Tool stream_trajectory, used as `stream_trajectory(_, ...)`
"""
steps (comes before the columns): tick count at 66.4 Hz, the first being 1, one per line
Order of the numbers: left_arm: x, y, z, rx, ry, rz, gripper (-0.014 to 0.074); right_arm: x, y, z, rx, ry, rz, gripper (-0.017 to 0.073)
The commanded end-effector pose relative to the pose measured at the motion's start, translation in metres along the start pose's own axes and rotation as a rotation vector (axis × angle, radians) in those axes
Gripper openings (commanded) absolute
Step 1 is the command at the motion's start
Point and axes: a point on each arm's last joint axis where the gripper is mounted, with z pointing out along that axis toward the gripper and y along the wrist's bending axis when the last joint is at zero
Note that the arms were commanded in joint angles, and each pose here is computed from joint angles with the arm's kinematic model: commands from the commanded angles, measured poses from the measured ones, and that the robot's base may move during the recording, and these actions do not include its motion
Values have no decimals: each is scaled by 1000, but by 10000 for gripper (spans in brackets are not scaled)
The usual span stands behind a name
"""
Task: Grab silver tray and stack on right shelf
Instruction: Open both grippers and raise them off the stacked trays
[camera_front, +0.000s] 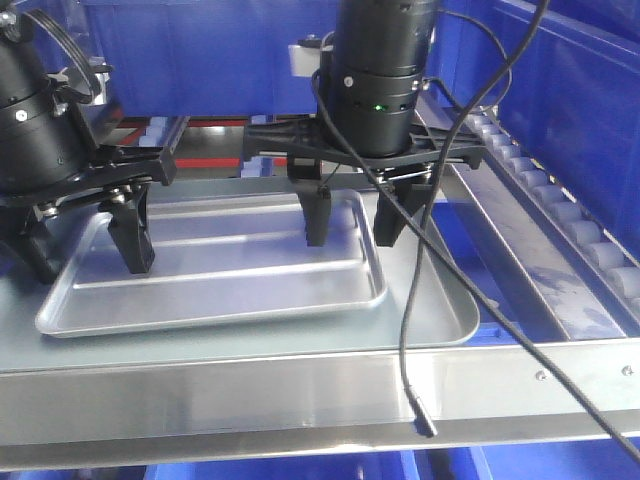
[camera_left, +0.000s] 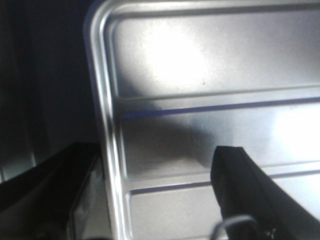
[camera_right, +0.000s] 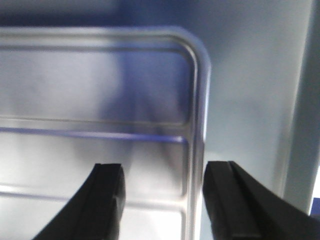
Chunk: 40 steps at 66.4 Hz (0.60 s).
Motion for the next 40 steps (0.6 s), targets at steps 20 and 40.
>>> stream_trajectory(20, -13, 7, -21, 15, -74, -38, 354, -18, -2, -36, -60, -124, 6, 449)
stream_trajectory(40, -12, 6, -21, 26, -67, -52, -75, -19, -1, -36, -72, -140, 5, 78)
